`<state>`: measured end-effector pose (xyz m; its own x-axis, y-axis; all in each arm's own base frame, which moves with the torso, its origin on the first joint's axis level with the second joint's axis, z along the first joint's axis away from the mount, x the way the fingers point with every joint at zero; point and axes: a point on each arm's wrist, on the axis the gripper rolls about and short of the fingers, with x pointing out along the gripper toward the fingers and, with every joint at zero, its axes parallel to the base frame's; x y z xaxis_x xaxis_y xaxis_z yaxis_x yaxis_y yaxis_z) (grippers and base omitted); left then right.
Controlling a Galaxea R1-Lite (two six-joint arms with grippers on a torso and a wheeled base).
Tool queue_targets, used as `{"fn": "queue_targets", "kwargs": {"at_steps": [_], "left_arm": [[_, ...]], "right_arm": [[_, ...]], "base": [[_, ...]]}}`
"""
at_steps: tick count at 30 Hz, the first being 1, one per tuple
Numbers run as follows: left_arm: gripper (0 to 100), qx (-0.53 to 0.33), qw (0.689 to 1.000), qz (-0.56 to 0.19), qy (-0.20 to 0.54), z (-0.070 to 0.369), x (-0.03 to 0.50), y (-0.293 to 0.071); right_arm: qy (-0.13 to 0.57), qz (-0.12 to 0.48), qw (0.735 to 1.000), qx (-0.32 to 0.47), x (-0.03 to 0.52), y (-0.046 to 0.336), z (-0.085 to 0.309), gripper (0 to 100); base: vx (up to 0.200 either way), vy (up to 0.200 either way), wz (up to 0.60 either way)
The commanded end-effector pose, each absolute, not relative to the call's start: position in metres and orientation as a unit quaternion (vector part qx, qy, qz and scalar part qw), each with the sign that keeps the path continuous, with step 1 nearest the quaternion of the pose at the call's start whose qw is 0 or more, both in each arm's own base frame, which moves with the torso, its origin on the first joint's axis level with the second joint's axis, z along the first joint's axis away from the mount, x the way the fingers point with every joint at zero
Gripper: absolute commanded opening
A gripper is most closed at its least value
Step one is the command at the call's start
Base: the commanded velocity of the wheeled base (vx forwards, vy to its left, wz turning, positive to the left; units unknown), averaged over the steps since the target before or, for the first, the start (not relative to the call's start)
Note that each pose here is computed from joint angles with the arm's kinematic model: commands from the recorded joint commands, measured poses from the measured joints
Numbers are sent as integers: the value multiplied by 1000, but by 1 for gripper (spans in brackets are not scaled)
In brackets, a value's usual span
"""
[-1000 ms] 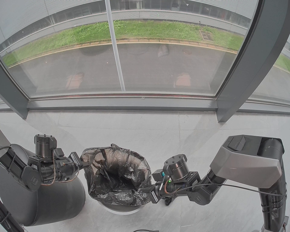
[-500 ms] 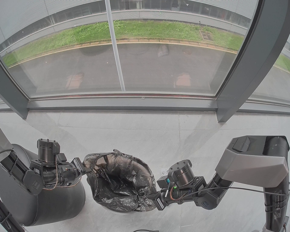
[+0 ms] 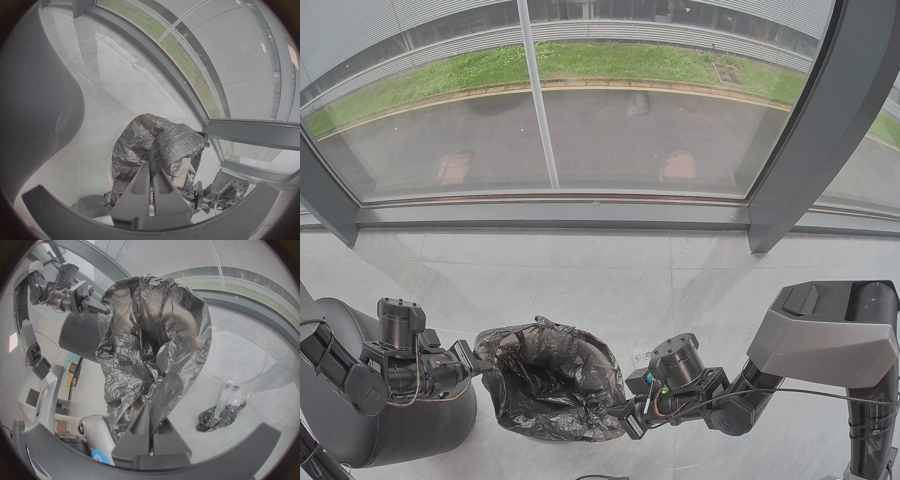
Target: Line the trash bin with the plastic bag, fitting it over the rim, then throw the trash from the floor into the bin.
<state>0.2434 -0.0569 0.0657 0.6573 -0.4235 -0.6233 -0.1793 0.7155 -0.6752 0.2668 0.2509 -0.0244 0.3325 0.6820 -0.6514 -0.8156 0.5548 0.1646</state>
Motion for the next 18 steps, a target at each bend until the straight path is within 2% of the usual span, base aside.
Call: {"fn": "queue_targets", "kwargs": {"at_steps": [1, 5, 6, 14, 18], "left_arm": [[0, -369, 831, -73, 410, 65, 240, -57], [0, -368, 830, -70, 414, 63, 240, -56], [0, -368, 830, -70, 414, 63, 240, -56], [0, -368, 830, -70, 413, 63, 239, -56], [0, -368, 830, -70, 413, 63, 238, -56]], "right_arm": [[349, 463, 809, -101, 265, 249, -26, 0], [349, 463, 808, -104, 265, 249, -27, 0], [350, 464, 808, -104, 265, 249, -27, 100], [347, 463, 810, -102, 266, 249, -26, 100], [332, 434, 830, -113, 267, 249, -19, 100]], "base": [[0, 0, 0], [0, 0, 0], [0, 0, 0], [0, 0, 0], [0, 0, 0]]}}
